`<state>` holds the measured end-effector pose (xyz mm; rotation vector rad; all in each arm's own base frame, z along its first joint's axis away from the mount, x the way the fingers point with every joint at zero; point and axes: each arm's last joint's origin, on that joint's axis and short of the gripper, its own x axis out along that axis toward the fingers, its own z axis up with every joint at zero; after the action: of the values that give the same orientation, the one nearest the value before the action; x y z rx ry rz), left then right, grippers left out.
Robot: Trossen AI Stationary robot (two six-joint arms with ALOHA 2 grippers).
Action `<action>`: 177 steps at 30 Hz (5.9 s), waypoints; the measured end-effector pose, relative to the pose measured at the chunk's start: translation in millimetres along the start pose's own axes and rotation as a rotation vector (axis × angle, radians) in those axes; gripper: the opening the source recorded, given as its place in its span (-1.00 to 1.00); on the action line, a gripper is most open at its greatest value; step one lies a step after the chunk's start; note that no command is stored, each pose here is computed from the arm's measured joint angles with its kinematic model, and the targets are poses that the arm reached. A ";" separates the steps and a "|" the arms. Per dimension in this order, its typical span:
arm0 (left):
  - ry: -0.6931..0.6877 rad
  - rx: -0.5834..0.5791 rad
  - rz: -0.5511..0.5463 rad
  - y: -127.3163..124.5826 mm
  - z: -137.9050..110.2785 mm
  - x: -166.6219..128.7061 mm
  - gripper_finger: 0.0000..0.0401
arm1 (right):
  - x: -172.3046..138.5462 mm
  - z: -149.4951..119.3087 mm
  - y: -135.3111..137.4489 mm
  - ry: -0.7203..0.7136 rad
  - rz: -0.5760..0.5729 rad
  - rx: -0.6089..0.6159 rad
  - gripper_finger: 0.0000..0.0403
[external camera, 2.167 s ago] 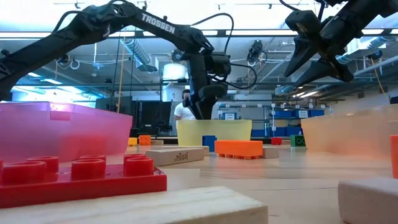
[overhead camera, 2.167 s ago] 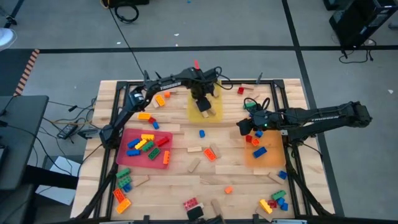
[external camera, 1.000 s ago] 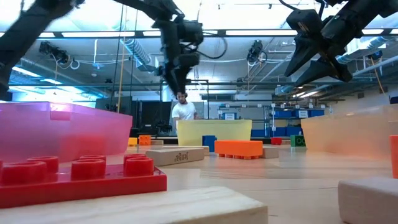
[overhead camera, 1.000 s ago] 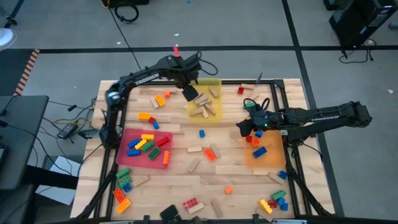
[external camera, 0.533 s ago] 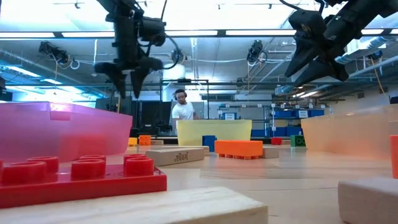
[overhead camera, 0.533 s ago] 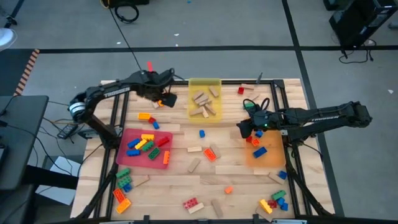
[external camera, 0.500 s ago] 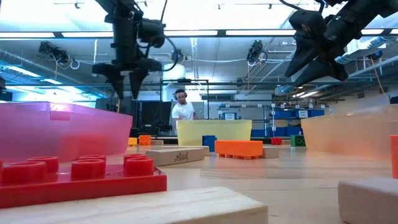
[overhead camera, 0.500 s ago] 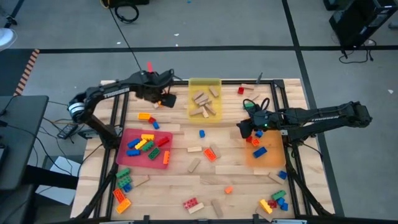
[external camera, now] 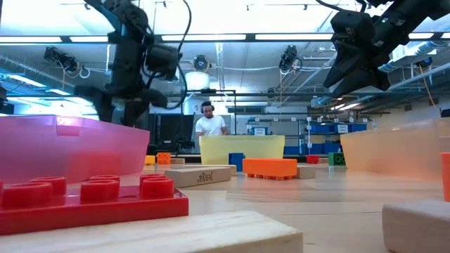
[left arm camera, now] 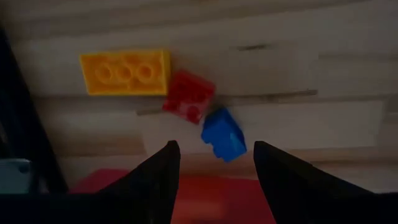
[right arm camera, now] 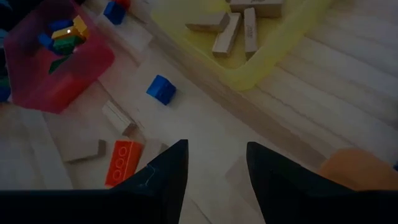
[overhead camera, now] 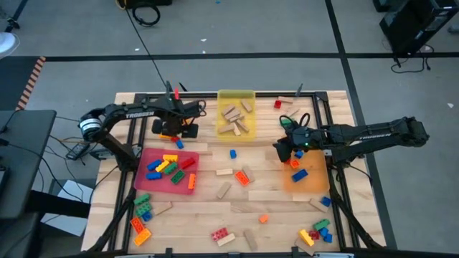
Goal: Sort blocks by size
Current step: Put the 1 stud blue game piece into the orange bin
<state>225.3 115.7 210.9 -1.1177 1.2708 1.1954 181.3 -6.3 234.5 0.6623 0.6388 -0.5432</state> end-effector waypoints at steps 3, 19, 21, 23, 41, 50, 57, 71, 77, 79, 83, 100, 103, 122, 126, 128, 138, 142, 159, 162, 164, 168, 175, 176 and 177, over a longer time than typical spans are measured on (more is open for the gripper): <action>0.041 -0.020 -0.036 2.4 -1.0 15.4 0.07 | -0.3 -0.7 0.7 0.002 0.004 -0.007 -0.12; 0.099 -0.167 -0.088 7.5 -6.6 46.7 0.06 | -0.3 -0.9 0.9 0.004 0.005 -0.012 -0.12; 0.087 -0.172 -0.111 6.7 -6.2 50.2 0.06 | -0.3 -0.9 0.9 0.004 0.005 -0.012 -0.12; 0.078 -0.172 -0.128 6.2 -6.1 53.3 0.06 | -0.3 -1.0 0.9 0.004 0.005 -0.012 -0.12; 0.040 -0.165 -0.160 6.3 -5.9 61.9 -0.35 | -0.3 -0.9 1.0 0.005 0.007 -0.012 -0.12; 0.021 -0.111 -0.189 3.9 -4.3 61.2 -0.50 | -0.3 -1.0 0.9 0.006 0.007 -0.012 -0.12; 0.011 -0.051 -0.199 1.8 -5.7 60.8 -0.50 | -0.3 -1.0 0.9 0.005 0.007 -0.012 -0.12; -0.094 0.068 -0.330 -28.6 11.4 -1.7 -0.50 | 0.6 4.1 0.5 -0.028 0.015 -0.028 -0.12; -0.223 0.161 -0.531 -53.1 20.5 -51.3 -0.50 | 1.8 15.6 7.4 -0.159 0.048 -0.182 -0.12; -0.268 0.182 -0.615 -60.6 22.6 -66.1 -0.50 | 3.6 20.6 12.6 -0.215 0.075 -0.272 -0.12; -0.297 0.241 -0.820 -72.7 26.8 -85.1 -0.49 | 9.0 30.7 24.9 -0.344 0.119 -0.457 -0.10; -0.238 0.380 -1.210 -92.6 22.8 -110.7 -0.49 | 39.0 56.6 54.7 -0.728 0.174 -0.737 0.57; -0.219 0.403 -1.233 -94.7 19.2 -112.0 -0.49 | 46.1 58.8 55.2 -0.758 0.159 -0.762 0.67; -0.158 0.457 -1.344 -119.4 4.8 -108.3 -0.49 | 64.6 61.5 58.2 -0.825 0.205 -0.791 0.53; -0.098 0.464 -1.385 -135.6 6.9 -94.6 -0.49 | 65.1 61.1 58.1 -0.821 0.205 -0.792 0.49; -0.077 0.454 -1.411 -141.8 7.7 -90.7 -0.49 | 65.1 61.1 58.1 -0.821 0.204 -0.792 0.45; -0.070 0.433 -1.455 -149.1 10.5 -87.0 -0.49 | 66.3 60.4 57.3 -0.807 0.190 -0.794 0.16; -0.076 0.436 -1.464 -149.3 10.6 -88.0 -0.49 | 66.8 61.7 55.6 -0.806 0.179 -0.790 0.05; -0.155 0.387 -1.443 -149.6 13.0 -87.6 -0.38 | 67.8 63.0 53.2 -0.803 0.165 -0.787 -0.20; -0.219 0.424 -1.433 -149.7 13.5 -87.4 -0.38 | 68.0 63.1 52.8 -0.801 0.160 -0.787 -0.20; -0.238 0.432 -1.429 -149.7 13.7 -87.3 -0.35 | 68.3 62.9 52.5 -0.797 0.150 -0.785 -0.23; -0.258 0.437 -1.424 -149.6 14.5 -87.2 -0.28 | 68.9 63.4 51.1 -0.794 0.123 -0.776 -0.26; -0.307 0.484 -1.420 -149.5 14.9 -87.4 -0.19 | 69.5 65.4 48.4 -0.795 0.096 -0.767 -0.19; -0.310 0.489 -1.421 -149.5 14.8 -87.5 -0.18 | 69.2 66.2 47.5 -0.798 0.082 -0.761 -0.20; -0.309 0.493 -1.425 -149.4 15.0 -87.8 -0.18 | 68.4 67.0 46.5 -0.798 0.067 -0.756 -0.22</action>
<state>379.7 117.8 291.2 -1.0281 0.2507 -0.0516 281.7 -39.6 246.6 -0.2595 0.0329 -0.4113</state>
